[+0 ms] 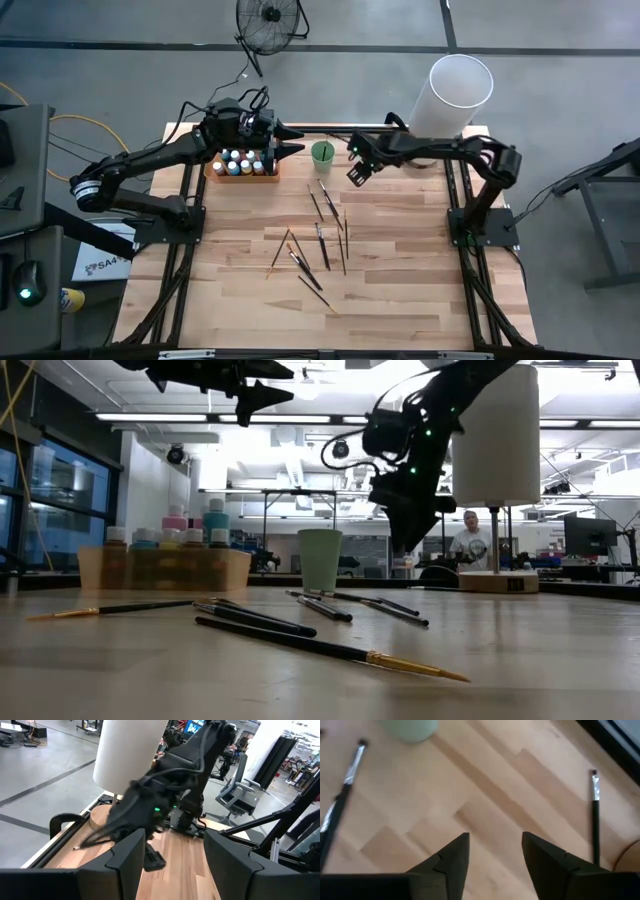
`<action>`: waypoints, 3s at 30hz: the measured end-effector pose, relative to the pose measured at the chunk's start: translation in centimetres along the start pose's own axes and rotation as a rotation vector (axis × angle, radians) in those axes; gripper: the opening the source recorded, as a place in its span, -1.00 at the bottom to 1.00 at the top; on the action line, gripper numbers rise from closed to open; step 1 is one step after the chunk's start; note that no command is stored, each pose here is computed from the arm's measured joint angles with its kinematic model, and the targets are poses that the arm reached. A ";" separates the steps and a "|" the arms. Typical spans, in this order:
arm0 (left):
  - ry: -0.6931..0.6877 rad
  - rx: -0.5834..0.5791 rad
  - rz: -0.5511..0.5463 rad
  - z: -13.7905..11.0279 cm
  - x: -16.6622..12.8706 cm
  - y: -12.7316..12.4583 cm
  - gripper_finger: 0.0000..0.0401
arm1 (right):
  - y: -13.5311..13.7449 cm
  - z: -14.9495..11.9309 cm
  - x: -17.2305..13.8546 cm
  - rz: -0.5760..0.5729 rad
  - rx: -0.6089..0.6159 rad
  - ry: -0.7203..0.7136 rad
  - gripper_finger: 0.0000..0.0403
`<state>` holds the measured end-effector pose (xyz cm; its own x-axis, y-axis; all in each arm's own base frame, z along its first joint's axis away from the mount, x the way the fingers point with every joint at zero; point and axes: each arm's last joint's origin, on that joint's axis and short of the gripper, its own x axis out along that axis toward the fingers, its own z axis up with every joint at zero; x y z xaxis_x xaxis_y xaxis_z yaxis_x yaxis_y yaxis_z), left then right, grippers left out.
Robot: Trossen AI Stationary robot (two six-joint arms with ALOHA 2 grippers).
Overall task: Pick & Place Paint Supplies
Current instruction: Put the black paint brush into the green cup
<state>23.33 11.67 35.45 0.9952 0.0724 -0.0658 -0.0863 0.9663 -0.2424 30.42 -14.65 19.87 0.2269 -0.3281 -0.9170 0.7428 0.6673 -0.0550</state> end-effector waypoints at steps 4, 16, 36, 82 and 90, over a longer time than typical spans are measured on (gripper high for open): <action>0.002 -0.002 0.001 0.0 0.0 0.0 0.00 | -1.7 0.4 1.1 -0.003 0.024 0.045 -0.04; 0.003 -0.010 0.001 0.0 0.0 0.0 0.00 | -4.5 0.5 5.6 0.006 0.068 0.168 -0.07; 0.005 -0.033 0.001 -0.1 0.0 0.0 0.00 | -7.5 1.0 6.0 -0.142 0.022 0.147 -0.07; 0.057 -0.063 -0.012 -0.6 0.0 0.0 0.00 | -5.6 -1.0 7.5 0.021 0.134 0.373 -0.92; 0.056 -0.063 -0.012 -0.6 0.0 0.1 0.00 | -5.0 -1.1 6.9 0.041 0.132 0.370 -0.96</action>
<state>23.31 11.58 34.88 0.9922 0.0455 -0.1160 -0.0790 0.9495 -0.3035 27.55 -19.55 13.39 0.0331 -0.0237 -0.9992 0.8177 0.5755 0.0134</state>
